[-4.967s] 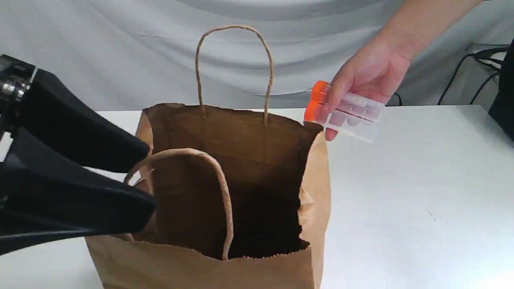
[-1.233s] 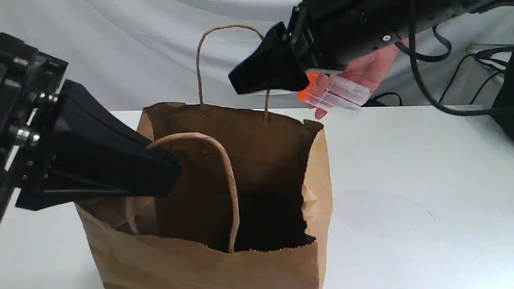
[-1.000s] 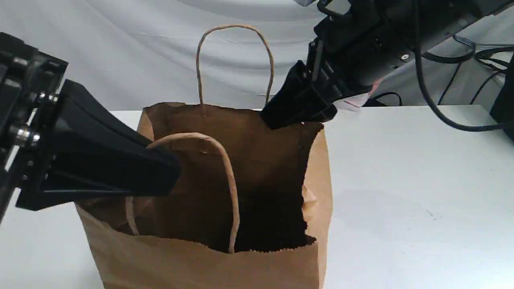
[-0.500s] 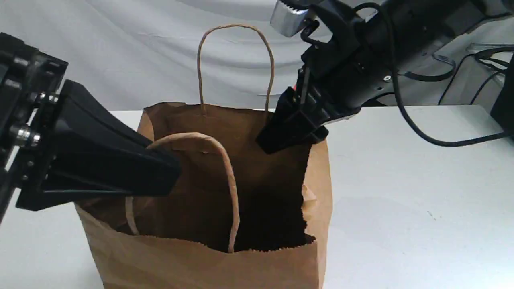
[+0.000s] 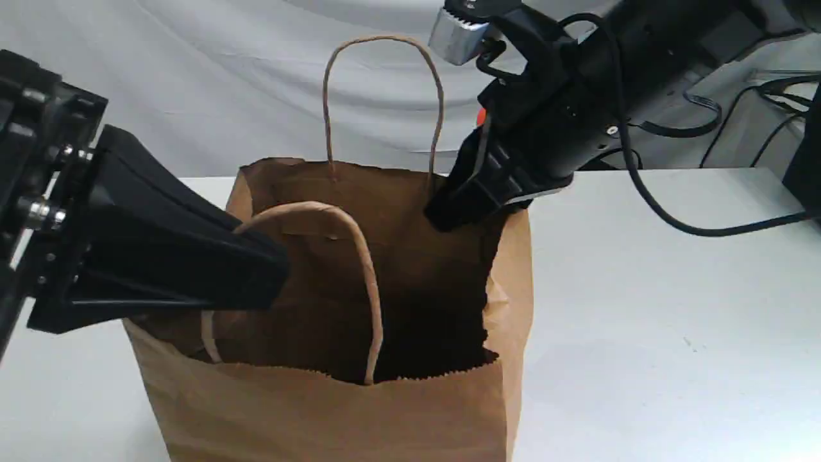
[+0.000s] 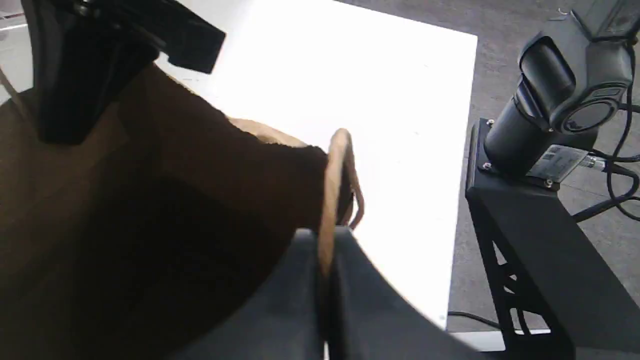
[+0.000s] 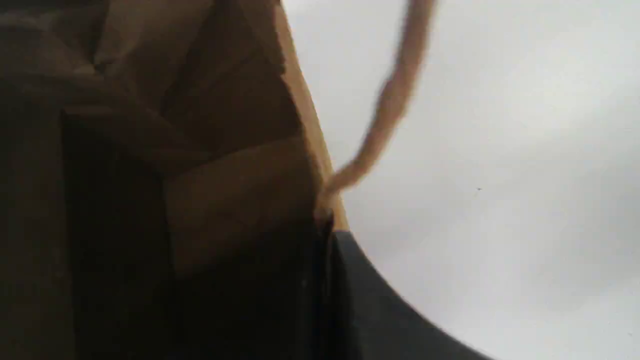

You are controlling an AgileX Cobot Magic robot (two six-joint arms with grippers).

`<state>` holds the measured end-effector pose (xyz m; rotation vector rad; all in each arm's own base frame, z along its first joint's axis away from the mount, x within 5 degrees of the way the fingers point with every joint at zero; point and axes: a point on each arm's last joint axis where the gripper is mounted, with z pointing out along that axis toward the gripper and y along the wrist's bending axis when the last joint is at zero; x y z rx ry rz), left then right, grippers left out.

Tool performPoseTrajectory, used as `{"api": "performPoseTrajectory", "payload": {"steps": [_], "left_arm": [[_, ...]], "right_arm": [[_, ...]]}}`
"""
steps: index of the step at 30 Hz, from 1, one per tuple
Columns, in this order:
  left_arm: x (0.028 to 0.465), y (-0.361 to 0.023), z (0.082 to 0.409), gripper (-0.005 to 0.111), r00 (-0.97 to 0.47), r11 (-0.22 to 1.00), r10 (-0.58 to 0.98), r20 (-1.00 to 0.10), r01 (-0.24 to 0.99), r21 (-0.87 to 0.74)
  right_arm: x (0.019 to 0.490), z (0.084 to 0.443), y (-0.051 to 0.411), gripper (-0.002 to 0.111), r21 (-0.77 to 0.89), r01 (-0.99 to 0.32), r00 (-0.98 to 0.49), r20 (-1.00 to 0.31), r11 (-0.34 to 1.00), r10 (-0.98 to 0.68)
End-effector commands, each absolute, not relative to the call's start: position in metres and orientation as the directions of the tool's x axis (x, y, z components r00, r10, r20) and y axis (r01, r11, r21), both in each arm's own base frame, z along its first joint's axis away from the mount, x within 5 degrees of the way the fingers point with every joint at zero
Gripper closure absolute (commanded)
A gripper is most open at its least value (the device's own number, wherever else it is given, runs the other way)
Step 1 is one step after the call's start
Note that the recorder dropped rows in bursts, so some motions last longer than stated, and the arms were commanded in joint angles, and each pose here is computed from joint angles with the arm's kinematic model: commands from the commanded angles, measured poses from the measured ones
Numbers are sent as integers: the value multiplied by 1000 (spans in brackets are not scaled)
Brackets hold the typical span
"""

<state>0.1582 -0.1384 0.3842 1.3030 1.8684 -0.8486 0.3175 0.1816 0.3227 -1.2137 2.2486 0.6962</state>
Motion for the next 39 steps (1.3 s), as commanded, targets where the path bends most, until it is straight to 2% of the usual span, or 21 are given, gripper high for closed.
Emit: {"api": "performPoseTrajectory", "payload": {"steps": [1,7,13,18,29,39], "left_arm": [[157,-140,386,107,-275,284,464,-842,947,-153],[155,-140,422,107,-230,298,403,-886,948,-111],[150,-137,459,107,-176,319,335,-926,946,-64],[154,-138,468,107,-207,347,298,-932,933,-96],[162,-140,460,107,-279,385,321,-905,912,-144],[162,-140,460,107,-281,385,321,-905,911,-146]], "right_arm": [[323,330,179,108,326,-789,-584,-660,520,-473],[349,319,162,108,601,-630,-761,-604,493,-237],[369,279,158,108,798,-429,-903,-394,423,-173],[382,248,163,108,855,-332,-943,-303,399,-136],[383,248,163,108,853,-343,-939,-315,392,-136],[383,248,163,108,848,-359,-933,-330,390,-142]]}}
